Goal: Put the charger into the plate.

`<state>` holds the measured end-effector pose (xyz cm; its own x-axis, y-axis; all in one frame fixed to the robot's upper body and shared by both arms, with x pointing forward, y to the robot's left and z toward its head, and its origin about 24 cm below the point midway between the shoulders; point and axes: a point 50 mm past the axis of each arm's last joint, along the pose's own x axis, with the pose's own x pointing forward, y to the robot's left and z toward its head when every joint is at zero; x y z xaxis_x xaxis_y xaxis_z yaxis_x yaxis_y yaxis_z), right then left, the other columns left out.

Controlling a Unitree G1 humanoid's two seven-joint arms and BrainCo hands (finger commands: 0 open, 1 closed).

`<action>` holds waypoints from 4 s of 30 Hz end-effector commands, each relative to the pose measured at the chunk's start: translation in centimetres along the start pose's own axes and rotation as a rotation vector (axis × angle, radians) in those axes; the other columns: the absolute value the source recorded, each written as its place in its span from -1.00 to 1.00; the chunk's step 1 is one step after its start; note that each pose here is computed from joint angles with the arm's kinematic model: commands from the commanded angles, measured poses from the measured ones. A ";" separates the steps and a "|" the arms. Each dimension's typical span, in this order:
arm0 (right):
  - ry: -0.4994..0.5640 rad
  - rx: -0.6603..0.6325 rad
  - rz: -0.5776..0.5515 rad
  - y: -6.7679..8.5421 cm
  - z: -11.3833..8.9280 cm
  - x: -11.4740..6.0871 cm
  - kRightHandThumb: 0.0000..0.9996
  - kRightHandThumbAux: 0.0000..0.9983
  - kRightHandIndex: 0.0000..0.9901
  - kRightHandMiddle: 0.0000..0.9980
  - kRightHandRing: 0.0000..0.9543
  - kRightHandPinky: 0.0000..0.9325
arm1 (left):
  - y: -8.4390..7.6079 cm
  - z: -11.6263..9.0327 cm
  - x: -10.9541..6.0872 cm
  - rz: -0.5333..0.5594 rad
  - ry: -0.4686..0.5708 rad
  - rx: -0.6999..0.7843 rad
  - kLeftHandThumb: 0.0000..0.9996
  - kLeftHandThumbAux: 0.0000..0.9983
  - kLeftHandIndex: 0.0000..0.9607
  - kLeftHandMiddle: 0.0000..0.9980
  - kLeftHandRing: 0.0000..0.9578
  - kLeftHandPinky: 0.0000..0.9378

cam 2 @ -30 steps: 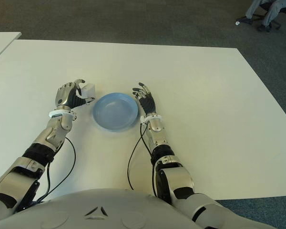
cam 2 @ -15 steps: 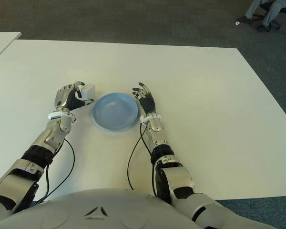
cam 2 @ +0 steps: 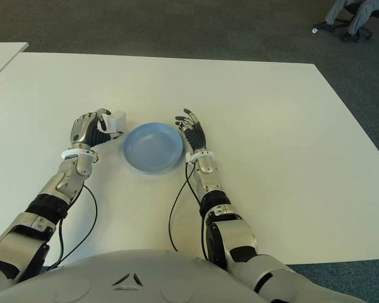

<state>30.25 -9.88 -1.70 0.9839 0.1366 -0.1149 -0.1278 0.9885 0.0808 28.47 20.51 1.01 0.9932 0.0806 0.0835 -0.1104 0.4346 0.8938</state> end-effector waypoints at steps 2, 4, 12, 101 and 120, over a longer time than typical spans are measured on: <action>0.114 0.014 -0.022 -0.3 -2.2 -1.0 -1.00 0.13 -0.76 -0.37 -0.39 -0.45 | 0.0 -0.8 -0.2 -0.035 -0.016 -0.012 0.50 0.39 -0.08 0.73 0.79 0.75; 0.116 0.014 -0.022 -0.3 -2.2 -1.0 -1.00 0.14 -0.76 -0.37 -0.39 -0.45 | 0.6 -1.4 0.2 -0.049 -0.028 -0.020 0.50 0.39 -0.08 0.74 0.79 0.76; 0.120 0.012 -0.020 -0.2 -2.4 -1.1 -1.00 0.14 -0.77 -0.38 -0.40 -0.47 | 4.7 -3.7 3.3 -0.142 -0.091 -0.053 0.50 0.39 -0.08 0.71 0.78 0.76; 0.091 -0.030 0.005 0.5 -2.2 -1.3 -1.00 0.22 -0.67 -0.38 -0.41 -0.49 | 7.6 -1.2 7.5 -0.657 -0.279 0.262 0.00 -0.59 -1.00 -1.00 -1.00 -1.00; 0.079 -0.039 -0.003 1.0 -1.9 -1.3 -1.00 0.22 -0.59 -0.37 -0.41 -0.48 | 5.4 0.5 7.4 -0.655 -0.339 0.253 0.07 -0.60 -1.00 -1.00 -1.00 -1.00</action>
<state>29.86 -8.94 -1.54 0.9858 0.1379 -0.0955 -0.1334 0.9897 0.0513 35.11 23.67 6.71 0.8192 -0.4026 -0.4085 0.4778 0.0852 0.8743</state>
